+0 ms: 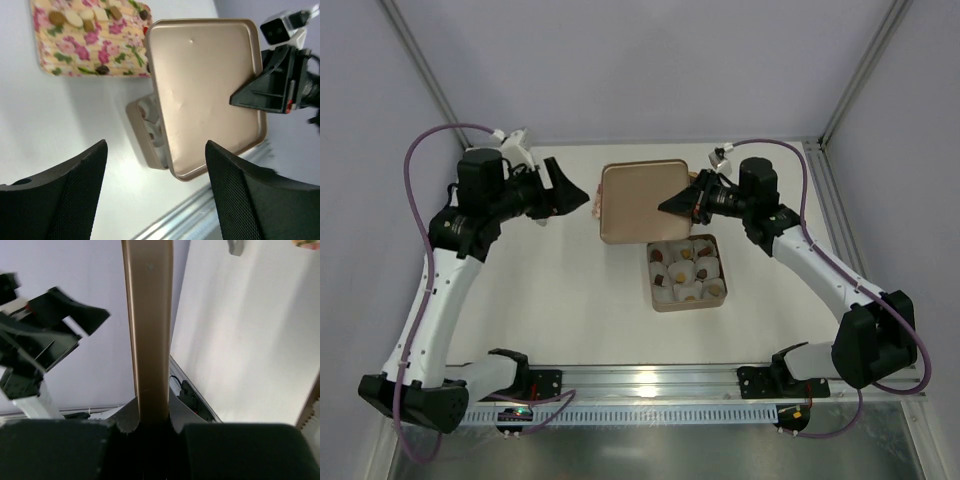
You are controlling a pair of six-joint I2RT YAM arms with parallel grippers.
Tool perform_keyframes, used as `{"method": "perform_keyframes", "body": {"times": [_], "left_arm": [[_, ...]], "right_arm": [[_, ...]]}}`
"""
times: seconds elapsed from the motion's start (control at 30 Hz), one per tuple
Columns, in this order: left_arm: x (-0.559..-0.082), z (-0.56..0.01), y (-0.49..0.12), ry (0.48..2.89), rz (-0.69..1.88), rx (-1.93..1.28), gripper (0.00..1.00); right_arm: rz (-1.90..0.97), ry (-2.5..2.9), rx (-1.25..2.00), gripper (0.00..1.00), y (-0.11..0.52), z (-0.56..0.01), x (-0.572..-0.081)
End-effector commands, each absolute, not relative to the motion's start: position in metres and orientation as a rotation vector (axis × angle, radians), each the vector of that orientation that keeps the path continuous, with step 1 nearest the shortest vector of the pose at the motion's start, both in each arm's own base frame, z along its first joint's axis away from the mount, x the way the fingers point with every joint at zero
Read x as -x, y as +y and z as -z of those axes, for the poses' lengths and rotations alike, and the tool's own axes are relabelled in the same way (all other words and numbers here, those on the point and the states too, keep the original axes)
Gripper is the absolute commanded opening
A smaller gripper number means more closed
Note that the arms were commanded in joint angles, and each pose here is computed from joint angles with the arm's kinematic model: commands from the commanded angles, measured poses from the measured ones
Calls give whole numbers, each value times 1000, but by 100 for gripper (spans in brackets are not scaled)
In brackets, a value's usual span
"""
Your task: Pack the chocolate
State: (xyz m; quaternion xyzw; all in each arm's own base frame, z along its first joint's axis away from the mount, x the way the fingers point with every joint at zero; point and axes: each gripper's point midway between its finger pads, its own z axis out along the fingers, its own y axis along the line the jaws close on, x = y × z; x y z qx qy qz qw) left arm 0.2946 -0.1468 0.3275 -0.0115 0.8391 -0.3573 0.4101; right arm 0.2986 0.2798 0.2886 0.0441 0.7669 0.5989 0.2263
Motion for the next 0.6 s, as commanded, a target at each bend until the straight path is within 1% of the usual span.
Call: {"method": "perform_keyframes", "body": {"times": [0.0, 0.03, 0.07, 0.1, 0.13, 0.17, 0.2, 0.27, 0.3, 0.33, 0.4, 0.47, 0.5, 0.57], "left_arm": [[-287, -350, -146, 2029, 527, -183, 77], [-283, -349, -153, 2029, 475, -230, 77], [-270, -351, -174, 2008, 458, -328, 77], [-272, -351, -170, 1983, 327, -343, 77], [-268, -351, -176, 1961, 280, -389, 77], [-248, -351, -205, 1924, 293, -515, 77], [-249, -349, -201, 1892, 164, -510, 77], [-237, -348, -224, 1803, 34, -644, 77], [-216, -341, -246, 1746, -4, -767, 78], [-216, -347, -245, 1687, -120, -763, 79], [-204, -341, -269, 1621, -172, -830, 79], [-202, -331, -277, 1562, -275, -905, 79], [-196, -334, -287, 1533, -253, -901, 79], [-195, -326, -293, 1492, -312, -971, 79]], "right_arm": [[-1583, 2164, -135, 4, 265, -293, -297], [-1573, 2177, -146, 4, 263, -291, -299], [-1572, 2185, -154, 4, 260, -291, -301], [-1569, 2197, -166, 4, 257, -291, -302], [-1565, 2200, -177, 4, 255, -291, -304], [-1567, 2201, -186, 4, 252, -292, -305], [-1565, 2209, -190, 4, 251, -293, -306], [-1560, 2220, -201, 4, 249, -294, -308], [-1556, 2228, -205, 4, 249, -296, -308], [-1551, 2237, -208, 4, 248, -295, -310], [-1553, 2245, -215, 4, 248, -298, -311], [-1553, 2246, -220, 4, 247, -301, -311], [-1556, 2243, -222, 4, 246, -303, -311], [-1556, 2248, -230, 4, 246, -306, -310]]}}
